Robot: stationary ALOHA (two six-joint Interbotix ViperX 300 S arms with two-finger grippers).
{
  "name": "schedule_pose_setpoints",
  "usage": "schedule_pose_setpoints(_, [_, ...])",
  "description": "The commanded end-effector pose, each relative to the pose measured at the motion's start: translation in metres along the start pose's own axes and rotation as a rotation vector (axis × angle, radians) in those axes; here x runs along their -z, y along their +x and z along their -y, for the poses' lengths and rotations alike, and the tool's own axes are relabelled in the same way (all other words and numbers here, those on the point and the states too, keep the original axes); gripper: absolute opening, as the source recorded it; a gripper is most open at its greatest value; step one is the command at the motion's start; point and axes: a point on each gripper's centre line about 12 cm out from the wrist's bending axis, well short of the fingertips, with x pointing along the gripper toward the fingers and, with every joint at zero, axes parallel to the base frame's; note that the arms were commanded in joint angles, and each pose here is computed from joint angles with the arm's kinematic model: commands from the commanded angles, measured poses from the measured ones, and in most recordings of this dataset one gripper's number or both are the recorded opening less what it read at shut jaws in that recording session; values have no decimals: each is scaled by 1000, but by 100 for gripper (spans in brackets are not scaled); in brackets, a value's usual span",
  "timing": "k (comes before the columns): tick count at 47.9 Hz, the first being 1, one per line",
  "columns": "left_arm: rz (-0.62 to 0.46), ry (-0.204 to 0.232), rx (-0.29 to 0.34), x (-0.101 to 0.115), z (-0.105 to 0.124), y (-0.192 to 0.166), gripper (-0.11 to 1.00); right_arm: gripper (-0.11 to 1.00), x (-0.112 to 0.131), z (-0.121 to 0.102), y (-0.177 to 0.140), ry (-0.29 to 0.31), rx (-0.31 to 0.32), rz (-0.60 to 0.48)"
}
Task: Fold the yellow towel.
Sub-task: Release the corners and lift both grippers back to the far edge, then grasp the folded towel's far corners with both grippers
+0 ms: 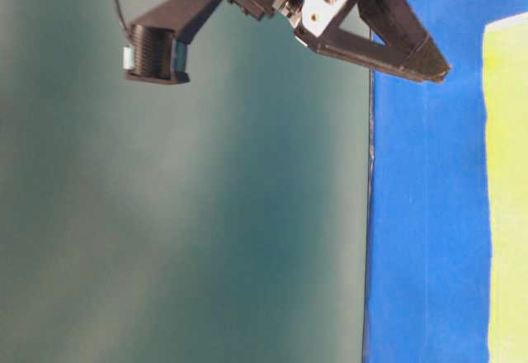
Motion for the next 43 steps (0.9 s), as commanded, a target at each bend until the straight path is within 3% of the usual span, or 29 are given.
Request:
schedule_pose_setpoints(1, [31, -10, -36, -11, -12, 1, 79, 59, -2, 8, 4, 8, 16, 1])
schedule_pose_setpoints(9, [-4, -4, -95, -4, -33, 8, 79, 59, 6, 19, 17, 29, 42, -27])
schedule_pose_setpoints(19, [-73, -46, -158, 16, -56, 21, 78, 59, 17, 33, 28, 53, 69, -54])
schedule_pose_setpoints(43, [-130, -38, -149, 25, -53, 33, 62, 49, 29, 31, 29, 52, 67, -79])
